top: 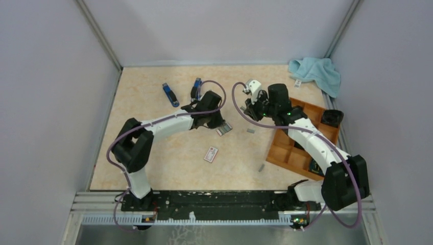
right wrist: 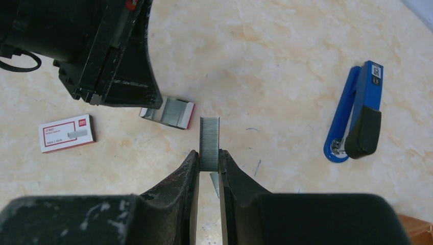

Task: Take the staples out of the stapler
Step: Adjust the staple box at the center of the board.

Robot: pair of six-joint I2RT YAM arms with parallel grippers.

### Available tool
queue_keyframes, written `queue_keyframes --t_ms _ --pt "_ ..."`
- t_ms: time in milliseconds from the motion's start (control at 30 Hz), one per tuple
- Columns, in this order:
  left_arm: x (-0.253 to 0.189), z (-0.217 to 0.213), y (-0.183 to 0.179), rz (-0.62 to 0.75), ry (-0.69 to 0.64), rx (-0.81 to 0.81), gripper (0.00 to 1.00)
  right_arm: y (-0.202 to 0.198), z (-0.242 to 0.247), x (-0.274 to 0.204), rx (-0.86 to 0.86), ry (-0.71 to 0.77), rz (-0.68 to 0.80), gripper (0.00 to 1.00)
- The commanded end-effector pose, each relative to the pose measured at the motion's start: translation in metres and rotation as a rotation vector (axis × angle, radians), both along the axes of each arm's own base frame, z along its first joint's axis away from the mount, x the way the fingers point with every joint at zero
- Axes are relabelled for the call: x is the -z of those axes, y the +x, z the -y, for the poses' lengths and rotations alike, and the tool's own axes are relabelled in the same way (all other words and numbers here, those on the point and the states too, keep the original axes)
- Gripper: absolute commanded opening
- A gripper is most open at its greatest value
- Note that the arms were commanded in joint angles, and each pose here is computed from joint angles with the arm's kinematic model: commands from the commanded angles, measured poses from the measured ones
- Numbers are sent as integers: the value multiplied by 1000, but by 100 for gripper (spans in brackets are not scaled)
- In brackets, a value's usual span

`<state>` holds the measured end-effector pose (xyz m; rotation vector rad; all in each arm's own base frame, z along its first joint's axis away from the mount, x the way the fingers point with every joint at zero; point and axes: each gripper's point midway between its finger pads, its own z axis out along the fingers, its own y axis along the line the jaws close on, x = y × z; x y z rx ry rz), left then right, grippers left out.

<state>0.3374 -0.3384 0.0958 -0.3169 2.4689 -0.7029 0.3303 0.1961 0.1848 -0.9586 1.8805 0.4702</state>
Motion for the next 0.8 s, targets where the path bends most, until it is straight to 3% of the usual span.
queue_keyframes --t_ms 0,200,233,333,533,767 --pt "19 -4 -11 -120 53 -1 9 16 6 -36 52 41 82 11" --pt "3 -20 -2 -25 153 43 13 15 5 -37 44 48 82 11" --pt "-17 -13 -1 64 107 117 15 15 5 -38 44 48 85 11" --pt "-26 7 -33 167 -89 322 25 15 5 -37 42 48 86 11" --pt "3 17 -67 51 -187 361 21 15 5 -38 44 47 90 11" --pt "32 12 -63 -23 -111 317 18 15 5 -38 42 49 92 11"
